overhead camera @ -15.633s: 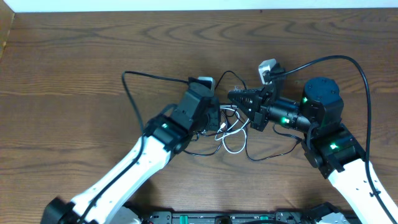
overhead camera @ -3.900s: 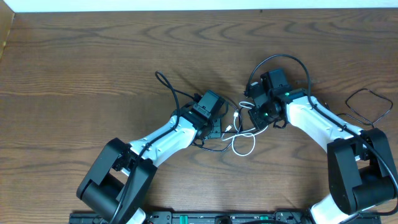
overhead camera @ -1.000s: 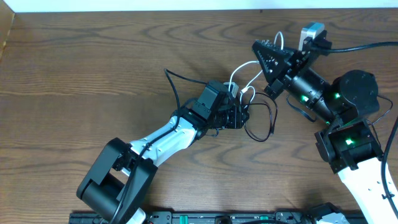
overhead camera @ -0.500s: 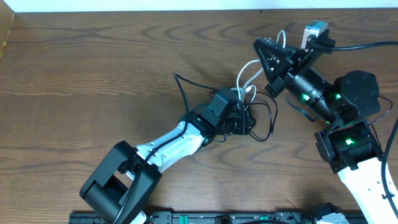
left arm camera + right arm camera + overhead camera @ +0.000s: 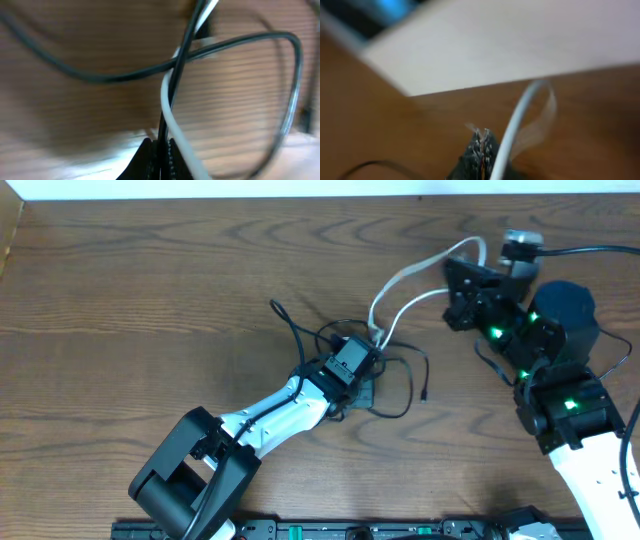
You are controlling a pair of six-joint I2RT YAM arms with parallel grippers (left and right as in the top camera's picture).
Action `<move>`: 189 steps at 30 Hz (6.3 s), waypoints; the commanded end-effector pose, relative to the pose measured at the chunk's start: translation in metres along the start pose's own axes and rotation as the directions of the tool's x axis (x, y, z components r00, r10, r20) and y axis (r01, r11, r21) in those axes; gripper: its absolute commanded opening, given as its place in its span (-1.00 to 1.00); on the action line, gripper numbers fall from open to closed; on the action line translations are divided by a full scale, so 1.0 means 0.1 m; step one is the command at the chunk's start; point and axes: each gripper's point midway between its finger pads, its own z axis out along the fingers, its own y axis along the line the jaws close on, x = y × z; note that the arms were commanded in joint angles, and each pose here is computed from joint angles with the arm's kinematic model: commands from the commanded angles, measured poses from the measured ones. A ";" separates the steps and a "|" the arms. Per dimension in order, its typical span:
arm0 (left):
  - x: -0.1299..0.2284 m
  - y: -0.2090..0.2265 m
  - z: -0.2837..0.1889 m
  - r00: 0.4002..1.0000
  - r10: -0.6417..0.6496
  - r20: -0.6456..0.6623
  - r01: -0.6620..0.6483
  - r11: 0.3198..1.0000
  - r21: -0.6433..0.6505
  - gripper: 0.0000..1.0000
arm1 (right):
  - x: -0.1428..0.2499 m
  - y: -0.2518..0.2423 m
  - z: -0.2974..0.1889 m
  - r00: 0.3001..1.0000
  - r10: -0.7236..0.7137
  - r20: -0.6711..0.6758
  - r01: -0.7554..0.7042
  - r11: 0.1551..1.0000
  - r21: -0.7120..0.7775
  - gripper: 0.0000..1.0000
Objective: Untangle cables
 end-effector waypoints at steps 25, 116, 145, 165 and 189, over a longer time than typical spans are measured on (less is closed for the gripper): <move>-0.47 1.15 -0.42 0.986 -0.124 0.112 0.150 0.953 -0.264 -0.85 | 0.06 -2.84 -1.30 0.981 0.165 0.107 -0.165 0.401 0.901 -0.98; -0.34 -0.59 -2.63 0.854 0.173 0.491 -0.429 0.768 0.476 -0.85 | 1.74 0.02 0.60 0.779 -0.337 -0.529 0.168 0.924 -0.343 -0.83; -0.34 0.13 -0.87 0.985 0.147 0.089 -0.159 0.978 0.135 -0.44 | 2.03 -1.12 0.13 0.692 0.042 -0.721 0.283 0.903 0.324 -0.98; -0.04 0.35 -0.54 0.996 0.023 -0.089 -0.018 0.998 0.053 -0.44 | -1.18 -2.22 -1.15 0.957 -0.243 0.160 0.001 0.553 0.833 -0.98; -0.11 0.42 -0.56 0.997 0.062 -0.052 -0.061 0.998 0.012 -0.44 | -0.26 -2.75 -0.42 0.982 0.166 -0.092 -0.090 0.835 0.543 0.52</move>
